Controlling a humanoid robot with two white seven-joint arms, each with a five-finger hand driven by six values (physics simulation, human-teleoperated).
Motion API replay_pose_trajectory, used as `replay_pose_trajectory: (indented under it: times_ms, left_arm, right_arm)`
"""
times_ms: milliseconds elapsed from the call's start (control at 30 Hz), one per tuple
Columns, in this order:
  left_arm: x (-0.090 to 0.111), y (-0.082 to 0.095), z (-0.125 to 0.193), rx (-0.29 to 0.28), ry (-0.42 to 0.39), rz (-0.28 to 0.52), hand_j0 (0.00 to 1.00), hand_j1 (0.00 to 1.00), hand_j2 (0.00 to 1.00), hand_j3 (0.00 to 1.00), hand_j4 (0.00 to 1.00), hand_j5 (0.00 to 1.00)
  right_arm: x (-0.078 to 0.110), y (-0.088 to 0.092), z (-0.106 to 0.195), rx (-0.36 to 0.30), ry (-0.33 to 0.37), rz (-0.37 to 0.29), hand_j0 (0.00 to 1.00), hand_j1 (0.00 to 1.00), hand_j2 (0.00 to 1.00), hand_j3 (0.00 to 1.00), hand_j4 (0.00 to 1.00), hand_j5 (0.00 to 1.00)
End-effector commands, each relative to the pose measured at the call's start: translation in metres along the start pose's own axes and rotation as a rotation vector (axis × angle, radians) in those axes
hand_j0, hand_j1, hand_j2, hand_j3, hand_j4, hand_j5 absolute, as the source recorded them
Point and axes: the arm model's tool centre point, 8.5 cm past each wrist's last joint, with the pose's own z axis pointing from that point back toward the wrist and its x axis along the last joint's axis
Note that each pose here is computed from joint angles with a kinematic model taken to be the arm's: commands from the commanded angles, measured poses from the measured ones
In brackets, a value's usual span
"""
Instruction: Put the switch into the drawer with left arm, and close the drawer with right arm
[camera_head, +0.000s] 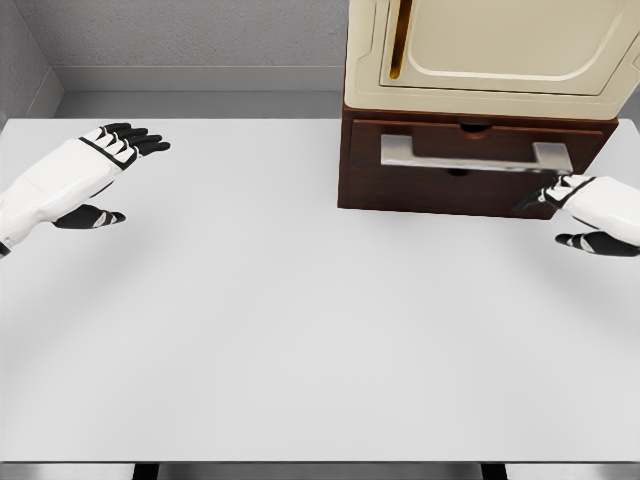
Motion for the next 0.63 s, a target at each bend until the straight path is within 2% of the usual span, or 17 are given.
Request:
replay_pose_trajectory:
  times_ms: [0,233,267,333,433,600]
  left_arm:
    - [0.000,0.000,0.000,0.004,0.001,0.006,1.00,1.00,1.00,1.00,1.00,1.00]
    - [0.000,0.000,0.000,0.004,0.001,0.006,1.00,1.00,1.00,1.00,1.00,1.00]
    - [0.000,0.000,0.000,0.004,0.001,0.006,1.00,1.00,1.00,1.00,1.00,1.00]
    - [0.000,0.000,0.000,0.003,0.001,0.005,1.00,1.00,1.00,1.00,1.00,1.00]
    - [0.000,0.000,0.000,0.004,0.001,0.006,1.00,1.00,1.00,1.00,1.00,1.00]
    - [-0.001,-0.002,0.007,0.002,0.013,0.010,1.00,1.00,1.00,1.00,1.00,1.00]
  right_arm:
    - [-0.001,0.006,-0.001,-0.008,-0.002,-0.041,0.74,0.74,0.74,0.74,0.74,0.74]
    - [0.002,0.005,0.001,0.000,-0.010,-0.035,0.74,0.74,0.74,0.74,0.74,0.74]
    - [0.009,0.003,-0.001,0.000,-0.030,-0.024,0.74,0.74,0.74,0.74,0.74,0.74]
    - [0.021,0.011,0.008,0.043,-0.055,-0.015,0.73,0.73,0.73,0.73,0.73,0.73]
    - [0.021,0.014,0.019,0.093,-0.049,-0.004,0.73,0.73,0.73,0.73,0.73,0.73]
    - [0.023,0.010,0.027,0.100,-0.049,-0.005,0.74,0.74,0.74,0.74,0.74,0.74]
